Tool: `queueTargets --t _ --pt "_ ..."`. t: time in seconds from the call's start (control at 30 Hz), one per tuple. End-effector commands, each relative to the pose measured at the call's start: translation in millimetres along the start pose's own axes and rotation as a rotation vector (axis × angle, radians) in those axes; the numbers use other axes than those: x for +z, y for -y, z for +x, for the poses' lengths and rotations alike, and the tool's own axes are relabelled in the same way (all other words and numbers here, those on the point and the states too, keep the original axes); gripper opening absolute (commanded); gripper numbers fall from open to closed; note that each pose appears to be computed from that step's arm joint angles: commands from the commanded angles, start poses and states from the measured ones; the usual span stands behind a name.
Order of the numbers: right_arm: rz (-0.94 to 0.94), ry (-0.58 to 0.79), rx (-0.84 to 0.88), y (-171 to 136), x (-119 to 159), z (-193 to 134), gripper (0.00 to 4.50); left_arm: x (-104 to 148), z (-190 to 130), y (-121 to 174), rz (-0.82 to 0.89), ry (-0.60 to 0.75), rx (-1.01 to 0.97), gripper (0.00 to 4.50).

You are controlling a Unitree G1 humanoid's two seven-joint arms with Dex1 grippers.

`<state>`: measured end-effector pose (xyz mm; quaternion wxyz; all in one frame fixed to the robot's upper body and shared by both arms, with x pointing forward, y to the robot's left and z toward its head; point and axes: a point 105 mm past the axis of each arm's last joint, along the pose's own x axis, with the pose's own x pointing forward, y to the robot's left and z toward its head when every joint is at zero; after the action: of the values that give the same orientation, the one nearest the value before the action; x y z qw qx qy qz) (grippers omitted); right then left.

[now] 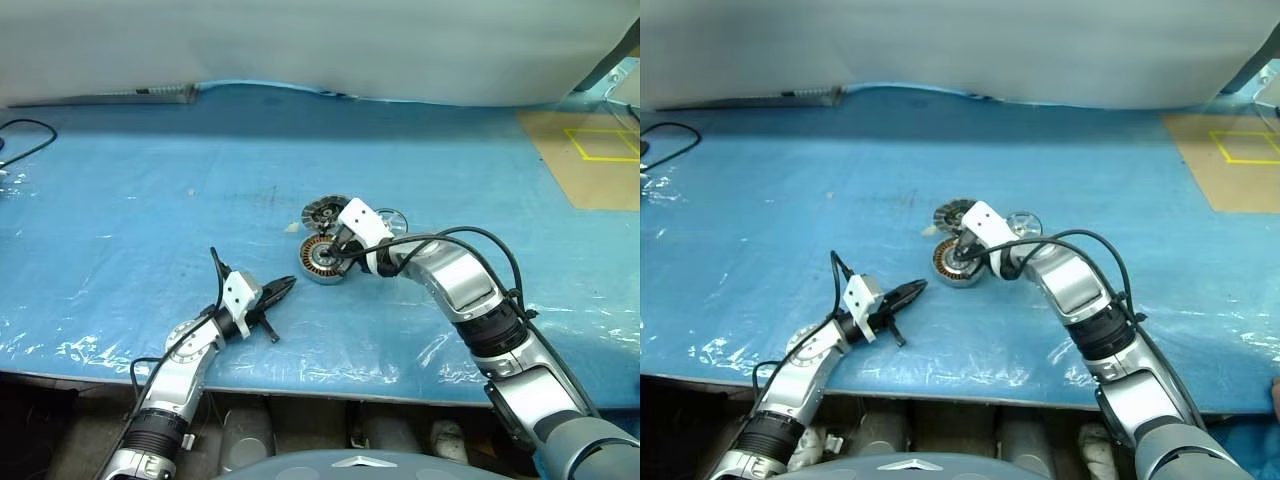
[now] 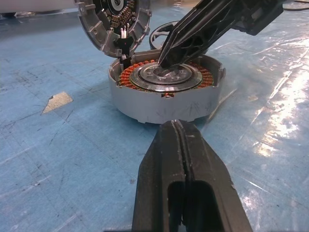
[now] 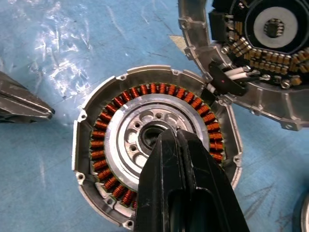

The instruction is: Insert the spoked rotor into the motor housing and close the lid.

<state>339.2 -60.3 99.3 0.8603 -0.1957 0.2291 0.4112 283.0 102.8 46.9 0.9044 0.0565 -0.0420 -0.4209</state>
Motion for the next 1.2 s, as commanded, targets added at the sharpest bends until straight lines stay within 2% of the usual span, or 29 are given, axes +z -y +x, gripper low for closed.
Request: queueTargets --t 0.03,0.57,0.87,1.2 --pt "-0.064 0.025 0.017 1.6 4.6 -11.6 0.01 3.7 0.1 0.0 0.016 0.019 0.000 0.00" --pt "-0.054 0.075 0.016 -1.1 16.6 -4.3 0.01 2.6 1.7 0.2 0.016 0.013 -0.009 0.00" --pt "-0.111 -0.008 0.088 -14.8 1.0 -0.2 0.01 1.1 -0.6 -0.1 0.016 0.007 -0.001 0.00" --pt "-0.102 -0.028 0.079 -16.0 2.4 12.6 0.01 0.2 0.9 1.3 0.013 0.005 -0.002 0.00"
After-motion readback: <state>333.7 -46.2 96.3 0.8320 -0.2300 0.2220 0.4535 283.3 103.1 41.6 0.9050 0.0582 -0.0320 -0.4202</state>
